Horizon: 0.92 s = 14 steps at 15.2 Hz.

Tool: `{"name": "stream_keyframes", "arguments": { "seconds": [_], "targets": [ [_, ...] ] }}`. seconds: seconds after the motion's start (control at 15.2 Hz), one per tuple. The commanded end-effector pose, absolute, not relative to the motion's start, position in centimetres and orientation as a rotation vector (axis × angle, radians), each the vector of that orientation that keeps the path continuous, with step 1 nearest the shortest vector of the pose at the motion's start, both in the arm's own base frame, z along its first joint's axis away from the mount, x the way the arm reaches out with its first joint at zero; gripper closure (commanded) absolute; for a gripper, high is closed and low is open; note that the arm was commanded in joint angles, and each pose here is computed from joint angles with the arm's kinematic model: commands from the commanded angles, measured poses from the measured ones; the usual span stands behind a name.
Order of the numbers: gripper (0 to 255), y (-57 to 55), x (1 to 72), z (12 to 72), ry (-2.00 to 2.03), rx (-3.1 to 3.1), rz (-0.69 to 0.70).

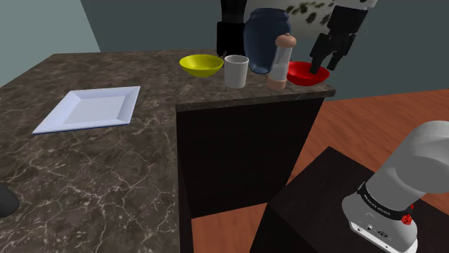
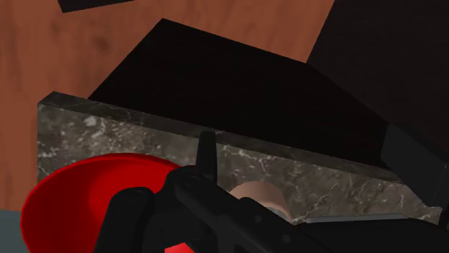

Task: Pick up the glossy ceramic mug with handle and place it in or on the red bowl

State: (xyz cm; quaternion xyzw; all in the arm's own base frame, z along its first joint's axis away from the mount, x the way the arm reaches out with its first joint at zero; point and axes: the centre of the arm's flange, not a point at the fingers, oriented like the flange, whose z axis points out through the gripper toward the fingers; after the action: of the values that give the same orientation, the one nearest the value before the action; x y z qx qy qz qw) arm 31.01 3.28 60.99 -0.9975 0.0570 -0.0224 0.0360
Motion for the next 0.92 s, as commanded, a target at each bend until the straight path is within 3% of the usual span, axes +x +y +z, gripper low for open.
{"name": "stream_keyframes", "arguments": {
  "seconds": [0.0, 0.86],
  "targets": [
    [0, 3.3, 31.0, 61.0, 0.175, -3.064, -0.069],
    [0, 13.0, 46.4, 61.1, 0.170, -3.139, -0.026]
  ]
}}
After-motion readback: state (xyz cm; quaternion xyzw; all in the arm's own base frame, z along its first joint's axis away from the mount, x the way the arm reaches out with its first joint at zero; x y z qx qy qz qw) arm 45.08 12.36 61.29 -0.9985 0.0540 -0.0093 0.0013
